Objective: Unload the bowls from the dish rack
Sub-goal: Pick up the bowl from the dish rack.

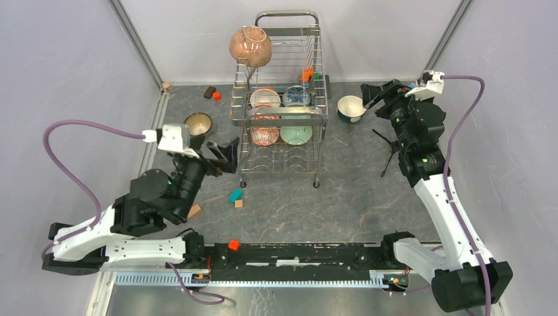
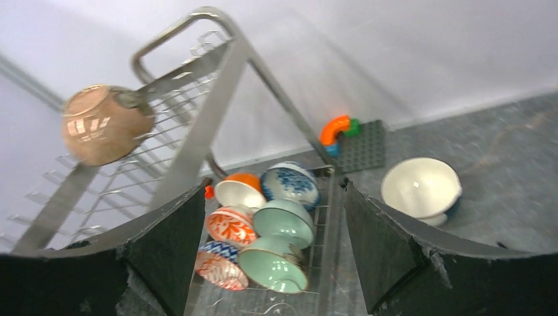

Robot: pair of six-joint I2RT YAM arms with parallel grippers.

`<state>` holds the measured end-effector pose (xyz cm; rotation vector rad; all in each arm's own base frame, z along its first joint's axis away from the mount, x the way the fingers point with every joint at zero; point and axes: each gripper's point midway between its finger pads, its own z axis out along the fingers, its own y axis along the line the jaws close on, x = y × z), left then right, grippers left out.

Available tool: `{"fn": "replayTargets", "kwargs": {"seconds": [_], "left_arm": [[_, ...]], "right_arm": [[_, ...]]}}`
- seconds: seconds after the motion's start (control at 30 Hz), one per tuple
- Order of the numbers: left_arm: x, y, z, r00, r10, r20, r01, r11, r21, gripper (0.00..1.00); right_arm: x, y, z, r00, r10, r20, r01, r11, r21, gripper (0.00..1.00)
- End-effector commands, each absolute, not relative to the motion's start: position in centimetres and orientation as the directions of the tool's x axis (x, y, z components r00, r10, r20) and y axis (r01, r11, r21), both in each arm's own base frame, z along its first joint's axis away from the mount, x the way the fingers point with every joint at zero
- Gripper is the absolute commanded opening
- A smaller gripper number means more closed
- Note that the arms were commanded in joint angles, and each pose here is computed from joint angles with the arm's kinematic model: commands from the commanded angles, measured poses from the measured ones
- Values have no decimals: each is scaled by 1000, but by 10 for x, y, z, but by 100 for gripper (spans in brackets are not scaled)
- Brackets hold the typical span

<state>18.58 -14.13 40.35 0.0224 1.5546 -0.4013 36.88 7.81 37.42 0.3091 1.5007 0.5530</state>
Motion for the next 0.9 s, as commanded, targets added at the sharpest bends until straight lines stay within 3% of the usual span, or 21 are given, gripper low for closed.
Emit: {"fn": "replayTargets", "kwargs": {"seconds": [0.0,0.17,0.5,0.73,0.87], "left_arm": [[197,-133,472,108,-193,-975,228,960,-165,100],[227,-148,500,85,-237,-968,255,944,-209,100],[327,-155,503,-65,-490,-869,295,823,-486,100],[394,-126,491,-193,-770,-609,340,529,-777,100],[420,-110,492,-257,-842,-474,391,358,-848,100]], "right_arm": [[345,111,445,67,498,-865,-392,810,436,83],[328,146,475,55,487,-872,-554,742,379,84],[331,225,510,53,388,-920,-756,617,217,83],[348,252,496,5,455,-891,-806,529,266,82],[341,247,484,23,496,-868,-807,522,277,82]]}}
